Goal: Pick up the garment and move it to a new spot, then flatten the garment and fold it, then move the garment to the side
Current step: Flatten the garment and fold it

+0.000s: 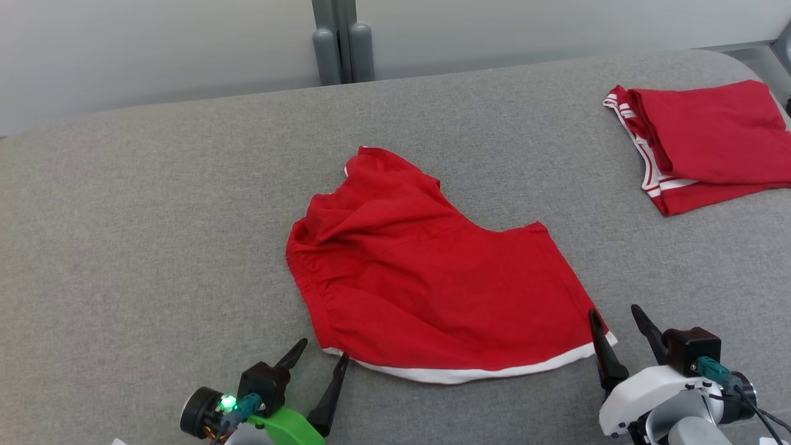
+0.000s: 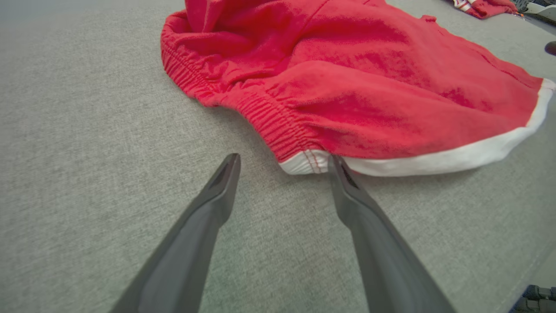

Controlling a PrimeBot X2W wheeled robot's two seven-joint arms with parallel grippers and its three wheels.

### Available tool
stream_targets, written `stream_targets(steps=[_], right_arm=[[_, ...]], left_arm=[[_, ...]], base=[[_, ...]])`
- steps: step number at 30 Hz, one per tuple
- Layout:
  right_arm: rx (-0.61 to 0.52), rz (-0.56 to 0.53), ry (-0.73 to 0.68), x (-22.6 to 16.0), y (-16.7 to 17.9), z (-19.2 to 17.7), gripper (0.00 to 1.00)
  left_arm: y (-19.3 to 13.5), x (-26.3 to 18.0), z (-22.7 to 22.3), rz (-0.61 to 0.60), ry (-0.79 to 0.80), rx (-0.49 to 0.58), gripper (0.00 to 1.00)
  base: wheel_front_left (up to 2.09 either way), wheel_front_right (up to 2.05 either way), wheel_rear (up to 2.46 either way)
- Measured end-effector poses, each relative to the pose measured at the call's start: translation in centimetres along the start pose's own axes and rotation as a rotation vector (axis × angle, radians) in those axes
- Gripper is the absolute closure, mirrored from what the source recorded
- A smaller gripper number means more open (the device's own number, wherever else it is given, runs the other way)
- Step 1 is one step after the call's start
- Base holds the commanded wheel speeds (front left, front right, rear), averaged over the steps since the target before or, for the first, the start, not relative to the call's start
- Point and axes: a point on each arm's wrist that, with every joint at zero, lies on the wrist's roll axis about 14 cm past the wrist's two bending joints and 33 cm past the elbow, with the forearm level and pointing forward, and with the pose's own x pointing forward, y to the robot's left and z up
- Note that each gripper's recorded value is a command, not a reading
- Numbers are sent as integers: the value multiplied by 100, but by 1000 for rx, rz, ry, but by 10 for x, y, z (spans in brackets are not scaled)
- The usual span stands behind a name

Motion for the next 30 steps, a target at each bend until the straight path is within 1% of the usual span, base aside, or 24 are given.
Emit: stream_targets(steps=[7, 11, 12, 14, 15, 16, 17, 21, 23, 30], right_arm=[[24, -21, 61, 4, -4, -18, 0], [40, -20, 96, 5, -1, -28, 0], [49, -22, 102, 5, 0, -30, 0], [65, -27, 120, 5, 0, -35, 0], [73, -27, 129, 5, 1, -38, 0], [83, -27, 140, 4, 2, -41, 54], [88, -22, 150, 5, 4, -44, 100], [111, -11, 151, 7, 10, -44, 100], [115, -3, 131, 8, 11, -38, 100], [124, 30, -24, 17, 14, 11, 100]], left_arm=[[-1, 13, -5, -31, 37, 11, 0], [-11, 17, -8, -67, 51, 9, 0], [-12, 19, -6, -74, 48, 10, 22], [-13, 22, 0, -84, 31, 15, 82], [-14, 22, 1, -90, 28, 17, 100], [-16, 22, 1, -98, 28, 17, 100], [-17, 22, 2, -102, 26, 17, 100], [-18, 20, 9, -101, -3, 4, 100], [-20, 16, 16, -100, -31, -9, 100], [-22, 4, 48, -105, -147, 0, 100]], base=[[0, 0, 0], [0, 0, 0], [0, 0, 0], [0, 0, 0], [0, 0, 0], [0, 0, 0], [0, 0, 0], [0, 0, 0], [0, 0, 0], [0, 0, 0]])
